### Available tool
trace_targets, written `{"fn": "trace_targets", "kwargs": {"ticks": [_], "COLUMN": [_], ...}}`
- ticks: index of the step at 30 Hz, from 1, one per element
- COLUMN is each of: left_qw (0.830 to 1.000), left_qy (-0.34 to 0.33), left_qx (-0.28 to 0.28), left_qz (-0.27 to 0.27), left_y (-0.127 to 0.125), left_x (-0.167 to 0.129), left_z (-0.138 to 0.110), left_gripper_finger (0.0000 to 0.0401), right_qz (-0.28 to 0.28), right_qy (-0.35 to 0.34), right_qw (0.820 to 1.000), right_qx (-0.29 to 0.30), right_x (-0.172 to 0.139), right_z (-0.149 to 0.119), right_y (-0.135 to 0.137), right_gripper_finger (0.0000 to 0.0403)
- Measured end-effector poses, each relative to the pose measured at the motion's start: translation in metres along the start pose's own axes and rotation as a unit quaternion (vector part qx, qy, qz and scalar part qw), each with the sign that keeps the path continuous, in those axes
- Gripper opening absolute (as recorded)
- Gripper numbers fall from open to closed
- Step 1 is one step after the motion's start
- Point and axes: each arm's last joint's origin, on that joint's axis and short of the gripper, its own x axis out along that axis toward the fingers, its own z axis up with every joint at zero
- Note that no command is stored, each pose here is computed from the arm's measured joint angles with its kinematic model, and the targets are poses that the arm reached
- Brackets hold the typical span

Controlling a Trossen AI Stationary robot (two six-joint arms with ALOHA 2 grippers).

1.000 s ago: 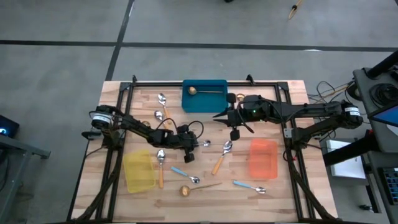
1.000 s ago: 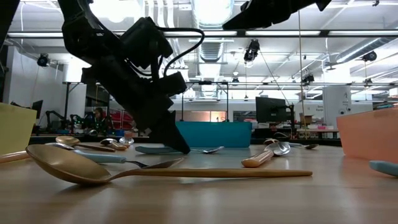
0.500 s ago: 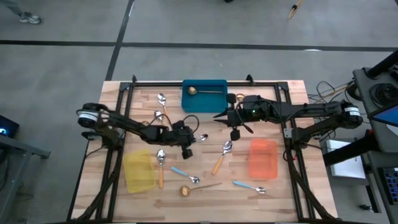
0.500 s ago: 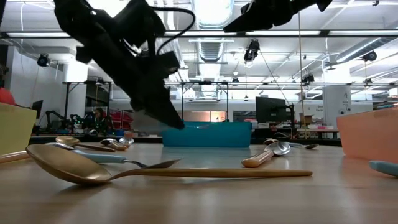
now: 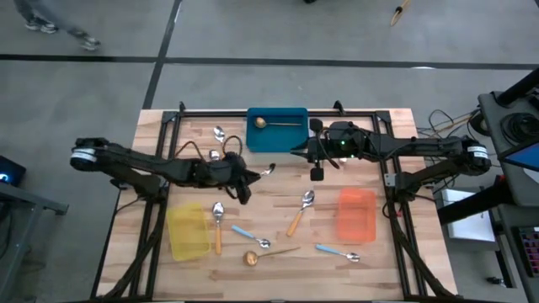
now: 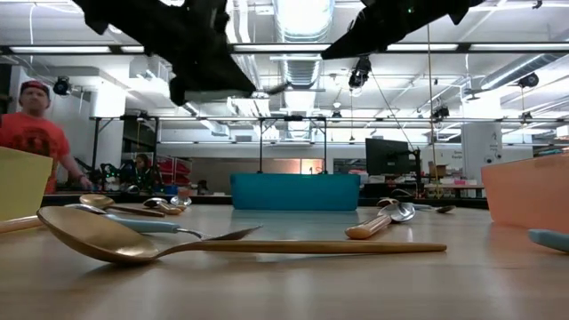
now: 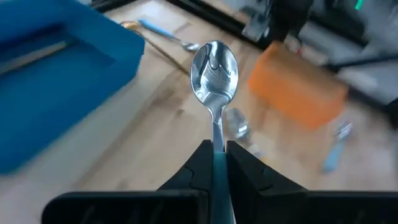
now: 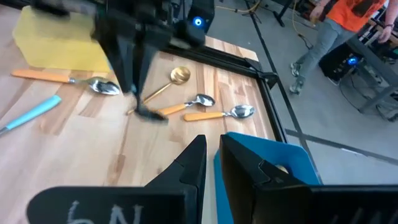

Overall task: Sort silverware by color (type)
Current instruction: Put the blue spoon into the yellow bin

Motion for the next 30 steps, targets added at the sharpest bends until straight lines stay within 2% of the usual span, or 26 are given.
{"fn": "trace_targets", "kwargs": {"ticks": [3, 7, 12, 18, 24, 28, 30], "left_qw": [0.994, 0.966, 0.933, 0.913, 0.927, 0.923, 0.916], "left_qy": [0.032, 0.109, 0.188, 0.242, 0.245, 0.276, 0.304], "left_qx": [-0.102, -0.228, -0.303, -0.327, -0.285, -0.266, -0.256], "left_qz": [-0.020, -0.051, -0.051, -0.018, -0.009, 0.031, 0.055], "left_y": [-0.005, -0.013, -0.025, -0.033, -0.037, -0.035, -0.036], "left_x": [-0.009, -0.023, -0.047, -0.080, -0.101, -0.114, -0.123], "left_z": [-0.004, -0.013, -0.029, -0.047, -0.058, -0.061, -0.059], "left_gripper_finger": [0.0010, 0.0010, 0.0010, 0.0010, 0.0010, 0.0010, 0.0010], "right_qz": [-0.001, -0.001, -0.001, -0.002, -0.007, -0.006, -0.006], "right_qy": [0.001, 0.000, 0.000, -0.003, -0.015, -0.014, -0.015], "right_qw": [1.000, 1.000, 1.000, 1.000, 1.000, 1.000, 1.000], "right_qx": [0.000, -0.001, 0.003, 0.003, 0.003, 0.003, 0.008], "right_x": [0.000, 0.000, 0.000, 0.000, 0.000, 0.001, 0.001], "right_z": [0.000, 0.000, 0.000, 0.000, 0.003, 0.002, 0.002], "right_y": [0.000, 0.000, 0.000, -0.001, -0.002, -0.001, -0.002], "right_gripper_finger": [0.0038, 0.0038, 0.0038, 0.0038, 0.0038, 0.0038, 0.0038]}}
